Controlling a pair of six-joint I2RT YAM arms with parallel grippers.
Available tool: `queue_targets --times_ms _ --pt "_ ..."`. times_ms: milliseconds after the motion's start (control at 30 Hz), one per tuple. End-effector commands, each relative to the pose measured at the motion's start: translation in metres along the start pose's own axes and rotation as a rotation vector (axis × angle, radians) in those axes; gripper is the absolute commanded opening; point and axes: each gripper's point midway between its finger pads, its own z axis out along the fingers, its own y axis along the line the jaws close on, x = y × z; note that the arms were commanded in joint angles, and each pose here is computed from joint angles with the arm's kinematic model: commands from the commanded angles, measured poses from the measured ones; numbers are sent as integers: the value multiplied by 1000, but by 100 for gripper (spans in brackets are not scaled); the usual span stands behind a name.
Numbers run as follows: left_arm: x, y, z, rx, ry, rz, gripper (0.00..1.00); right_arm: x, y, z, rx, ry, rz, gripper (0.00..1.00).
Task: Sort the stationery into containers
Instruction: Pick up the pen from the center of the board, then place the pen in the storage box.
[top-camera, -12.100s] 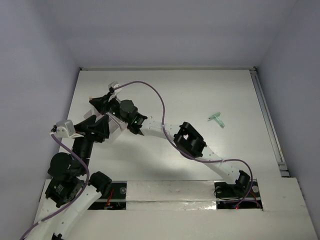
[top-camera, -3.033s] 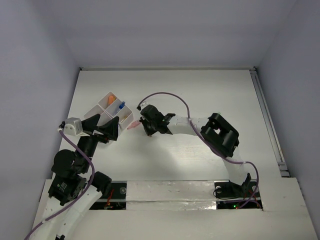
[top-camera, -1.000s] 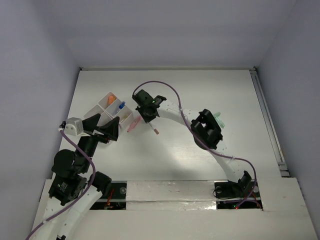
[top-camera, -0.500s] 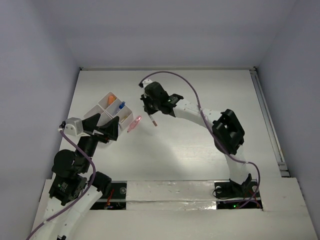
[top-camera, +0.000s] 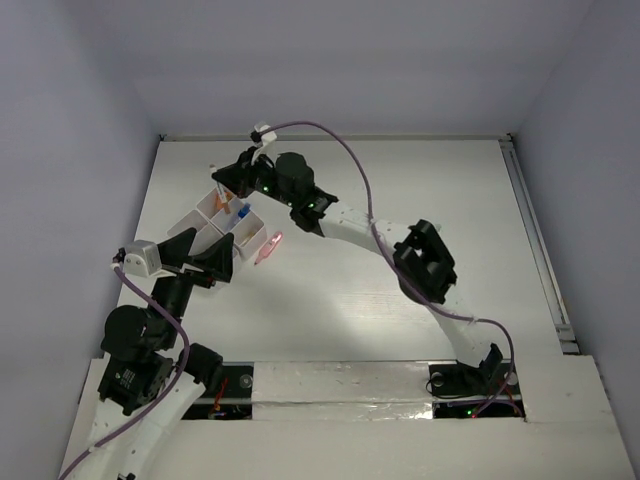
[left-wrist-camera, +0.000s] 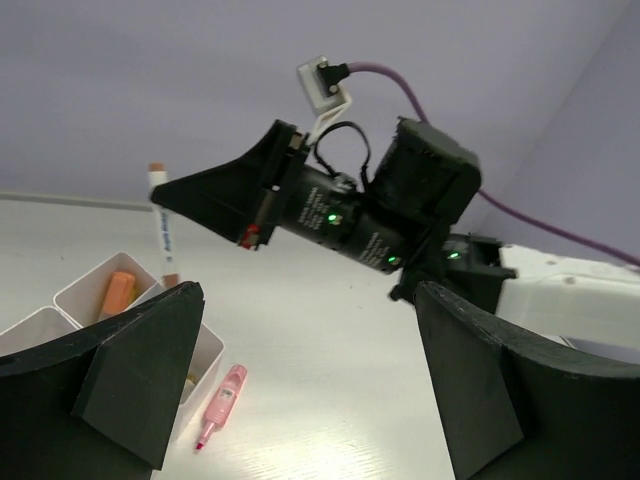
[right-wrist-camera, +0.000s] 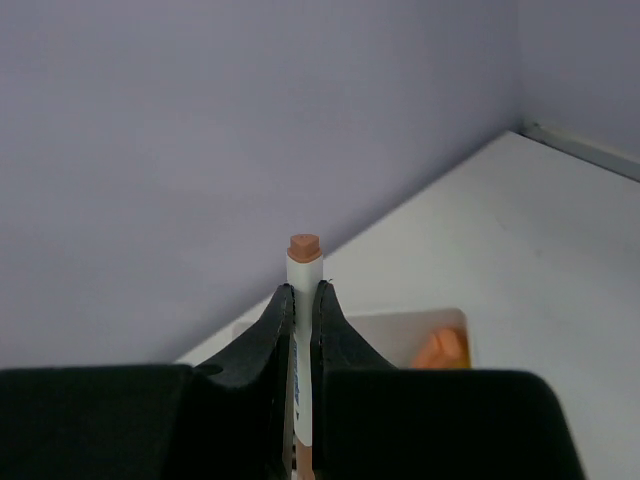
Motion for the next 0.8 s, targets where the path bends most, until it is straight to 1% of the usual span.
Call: queue_targets --times_ms 0,33,67,100,133,167,200,233,267,300,433,467,767 --pt "-11 0 3 -1 -49 5 84 -37 32 25 -126 -212 22 0" --pt "-11 -1 4 1 -48 6 85 -40 32 29 -131 -232 26 0" --pt "-10 -1 4 4 -44 7 86 -57 37 32 -142 -281 28 0" --pt "-10 -2 4 9 -43 7 89 -44 31 39 -139 -278 54 0" --pt "-10 -3 5 12 -39 8 91 -42 35 42 -149 -288 65 0" --pt "-10 -2 5 5 -40 11 93 -43 35 45 -151 -297 68 0" --pt "-9 -2 6 7 -36 10 95 -56 40 47 -166 -330 66 0" --pt "-10 -3 5 12 -38 10 97 -39 39 52 -166 -311 70 0" --pt "-9 -4 6 16 -35 10 98 -36 45 55 -178 -315 57 0" --pt "-9 -4 6 18 -34 10 98 -39 46 54 -178 -322 57 0" --pt "-11 -2 6 9 -42 12 99 -21 59 59 -181 -308 16 0" --pt "-11 -2 5 6 -41 11 99 -12 55 62 -178 -295 13 0" --pt "-9 -1 7 3 -36 13 99 11 48 70 -159 -285 13 0"
